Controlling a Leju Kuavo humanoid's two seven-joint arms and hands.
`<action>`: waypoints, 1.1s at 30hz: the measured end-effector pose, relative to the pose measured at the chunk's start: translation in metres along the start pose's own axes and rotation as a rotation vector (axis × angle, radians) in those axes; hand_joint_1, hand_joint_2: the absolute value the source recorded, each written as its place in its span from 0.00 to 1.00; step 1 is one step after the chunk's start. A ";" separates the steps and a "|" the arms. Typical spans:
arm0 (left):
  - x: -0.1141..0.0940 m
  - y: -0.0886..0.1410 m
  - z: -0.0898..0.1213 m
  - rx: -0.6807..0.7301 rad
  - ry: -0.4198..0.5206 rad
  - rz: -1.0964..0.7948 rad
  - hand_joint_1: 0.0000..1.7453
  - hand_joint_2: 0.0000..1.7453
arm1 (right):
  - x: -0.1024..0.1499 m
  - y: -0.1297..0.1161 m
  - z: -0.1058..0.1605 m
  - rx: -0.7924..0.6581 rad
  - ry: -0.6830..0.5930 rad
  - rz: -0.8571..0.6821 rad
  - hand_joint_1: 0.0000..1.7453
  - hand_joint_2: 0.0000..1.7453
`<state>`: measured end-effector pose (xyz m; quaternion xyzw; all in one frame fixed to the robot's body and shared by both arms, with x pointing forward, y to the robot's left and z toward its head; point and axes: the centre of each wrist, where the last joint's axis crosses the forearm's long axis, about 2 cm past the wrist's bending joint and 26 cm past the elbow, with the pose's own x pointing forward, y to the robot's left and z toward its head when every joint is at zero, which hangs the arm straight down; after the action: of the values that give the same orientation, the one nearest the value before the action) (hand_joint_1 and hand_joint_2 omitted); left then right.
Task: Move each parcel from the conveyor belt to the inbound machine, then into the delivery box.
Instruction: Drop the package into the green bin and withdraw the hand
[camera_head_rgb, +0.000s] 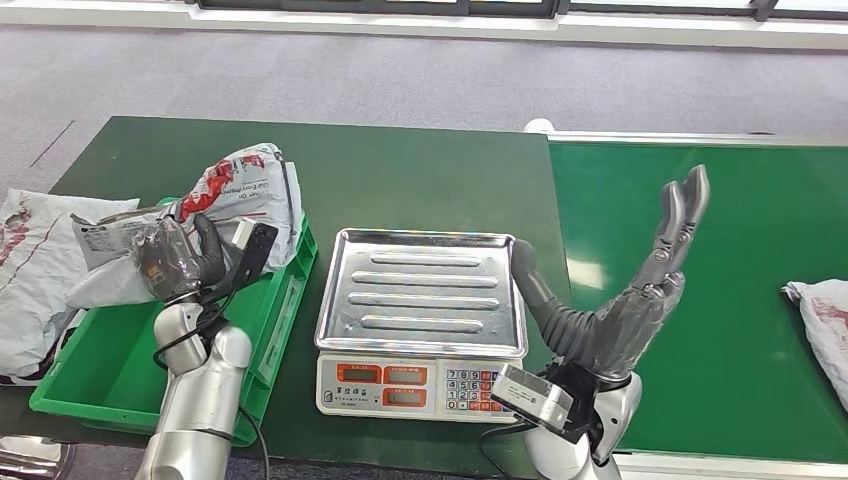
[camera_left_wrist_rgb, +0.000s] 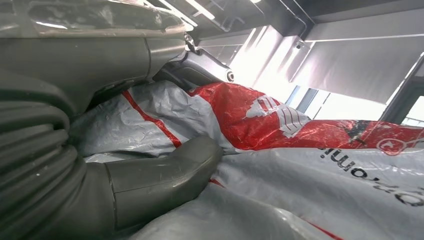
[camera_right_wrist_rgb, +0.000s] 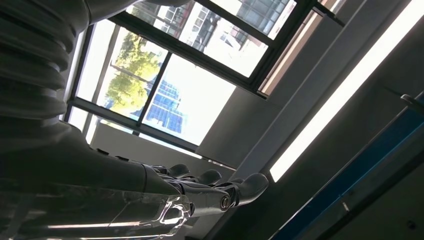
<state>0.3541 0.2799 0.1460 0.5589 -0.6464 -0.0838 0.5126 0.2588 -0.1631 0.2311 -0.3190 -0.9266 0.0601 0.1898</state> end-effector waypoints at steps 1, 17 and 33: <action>-0.001 0.000 0.000 0.001 0.003 0.000 1.00 1.00 | 0.000 0.000 0.000 0.000 -0.001 0.001 0.00 1.00; -0.010 0.002 -0.001 0.019 0.016 0.000 0.51 1.00 | 0.000 0.000 0.000 -0.003 0.002 -0.005 0.00 1.00; -0.020 0.007 0.002 0.045 0.010 -0.004 0.00 1.00 | 0.000 0.000 0.001 -0.010 -0.016 -0.015 0.00 1.00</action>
<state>0.3449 0.2975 0.1384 0.5721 -0.6445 -0.0676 0.5028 0.2588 -0.1632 0.2302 -0.3126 -0.9307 0.0569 0.1812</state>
